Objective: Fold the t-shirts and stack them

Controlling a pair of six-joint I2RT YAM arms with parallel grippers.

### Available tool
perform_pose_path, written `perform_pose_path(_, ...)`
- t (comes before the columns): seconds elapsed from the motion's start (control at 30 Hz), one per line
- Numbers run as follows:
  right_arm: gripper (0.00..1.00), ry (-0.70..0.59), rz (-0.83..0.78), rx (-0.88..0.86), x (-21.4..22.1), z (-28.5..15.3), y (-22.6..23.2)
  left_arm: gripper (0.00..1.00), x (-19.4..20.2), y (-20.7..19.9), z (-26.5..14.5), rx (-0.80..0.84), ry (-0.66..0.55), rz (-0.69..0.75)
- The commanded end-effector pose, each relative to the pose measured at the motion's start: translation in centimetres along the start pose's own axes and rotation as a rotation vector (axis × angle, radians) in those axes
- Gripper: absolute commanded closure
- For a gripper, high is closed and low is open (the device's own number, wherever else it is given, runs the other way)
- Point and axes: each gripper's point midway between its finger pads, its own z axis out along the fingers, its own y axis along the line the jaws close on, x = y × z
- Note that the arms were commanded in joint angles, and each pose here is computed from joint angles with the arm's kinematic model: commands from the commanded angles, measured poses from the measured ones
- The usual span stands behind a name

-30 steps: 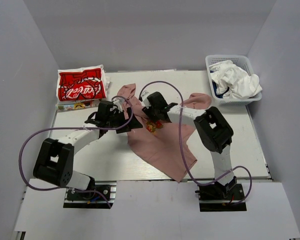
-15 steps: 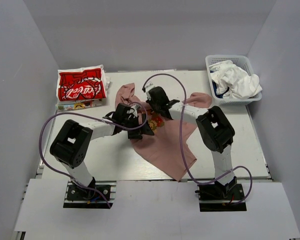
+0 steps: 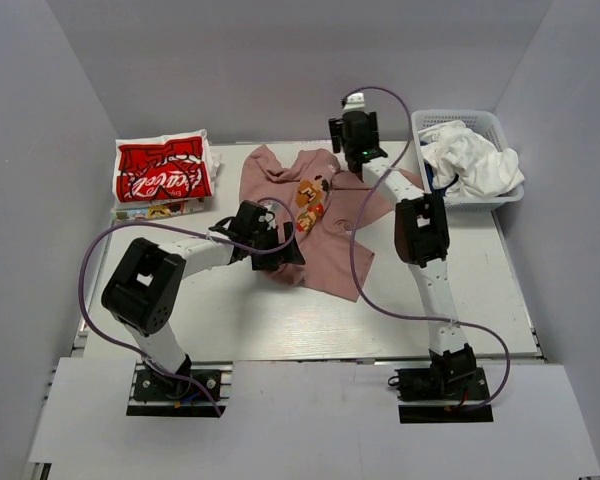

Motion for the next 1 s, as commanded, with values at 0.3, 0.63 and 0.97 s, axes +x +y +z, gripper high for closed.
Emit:
perform_pose_path(0.3,0.1,-0.09,0.043,-0.035,-8.5,-7.5,-5.8,0.01,1.6,6.0,-5.1,-0.386,0.051,-0.038)
perform_pose_path(0.63,0.1,0.275,0.2,-0.262,6.7,-18.4,-2.6,0.01,-7.2,3.3,-10.3,-0.515,-0.251,-0.075)
perform_pose_path(0.97,0.1,0.388,0.485,0.126,11.9,-22.1,-13.4,0.01,1.5,-10.8,-2.6,-0.064,0.042,0.455)
